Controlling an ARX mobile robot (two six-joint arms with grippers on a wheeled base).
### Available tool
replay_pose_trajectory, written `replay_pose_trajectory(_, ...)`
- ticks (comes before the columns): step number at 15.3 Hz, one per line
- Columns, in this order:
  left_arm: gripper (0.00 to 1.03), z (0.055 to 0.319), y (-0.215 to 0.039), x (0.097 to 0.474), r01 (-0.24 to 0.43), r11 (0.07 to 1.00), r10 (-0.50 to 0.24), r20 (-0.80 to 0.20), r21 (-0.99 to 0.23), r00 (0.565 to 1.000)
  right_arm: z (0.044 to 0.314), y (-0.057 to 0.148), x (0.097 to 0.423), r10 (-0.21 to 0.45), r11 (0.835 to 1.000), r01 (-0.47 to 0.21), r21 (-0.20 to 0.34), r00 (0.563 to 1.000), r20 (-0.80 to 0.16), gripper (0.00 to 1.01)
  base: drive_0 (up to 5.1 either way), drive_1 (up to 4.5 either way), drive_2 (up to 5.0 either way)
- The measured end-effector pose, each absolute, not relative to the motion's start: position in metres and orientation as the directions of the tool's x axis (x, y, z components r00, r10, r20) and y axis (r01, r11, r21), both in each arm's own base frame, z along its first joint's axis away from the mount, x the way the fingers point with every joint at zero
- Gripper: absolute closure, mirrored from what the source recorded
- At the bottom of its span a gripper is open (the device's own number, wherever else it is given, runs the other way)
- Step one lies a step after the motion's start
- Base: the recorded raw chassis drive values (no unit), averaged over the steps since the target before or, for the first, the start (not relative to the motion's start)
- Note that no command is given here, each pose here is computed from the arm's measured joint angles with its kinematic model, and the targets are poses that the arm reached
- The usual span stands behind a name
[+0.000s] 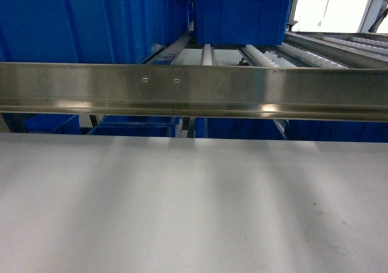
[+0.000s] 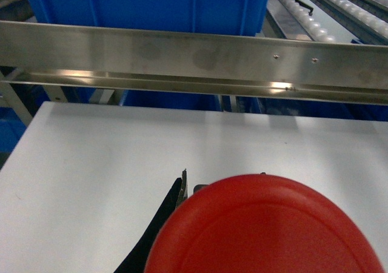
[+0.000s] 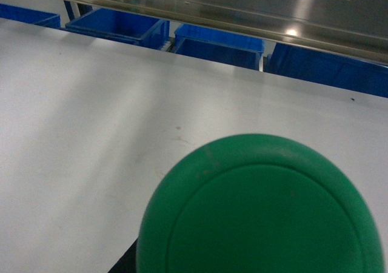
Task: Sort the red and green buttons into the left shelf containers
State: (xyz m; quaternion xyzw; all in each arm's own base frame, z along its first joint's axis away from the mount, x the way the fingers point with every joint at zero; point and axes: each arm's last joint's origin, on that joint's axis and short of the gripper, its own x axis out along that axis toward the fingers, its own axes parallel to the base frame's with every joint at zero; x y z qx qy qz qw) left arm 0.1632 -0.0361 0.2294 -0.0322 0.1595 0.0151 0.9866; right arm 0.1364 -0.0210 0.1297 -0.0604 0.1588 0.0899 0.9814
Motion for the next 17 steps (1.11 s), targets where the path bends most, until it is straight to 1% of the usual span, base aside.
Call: replay_pose_trajectory(17, 0.77, 0.229, -0.0361, 0.1632, -0.04, 0.998, 0.02, -0.319, -0.058, 0.948, 0.1297, -0.021, 0.1364, 0.157, 0.977, -0.196, -0.09, 0.933, -0.323, 0.75, -4.9, 2.48, 2.5)
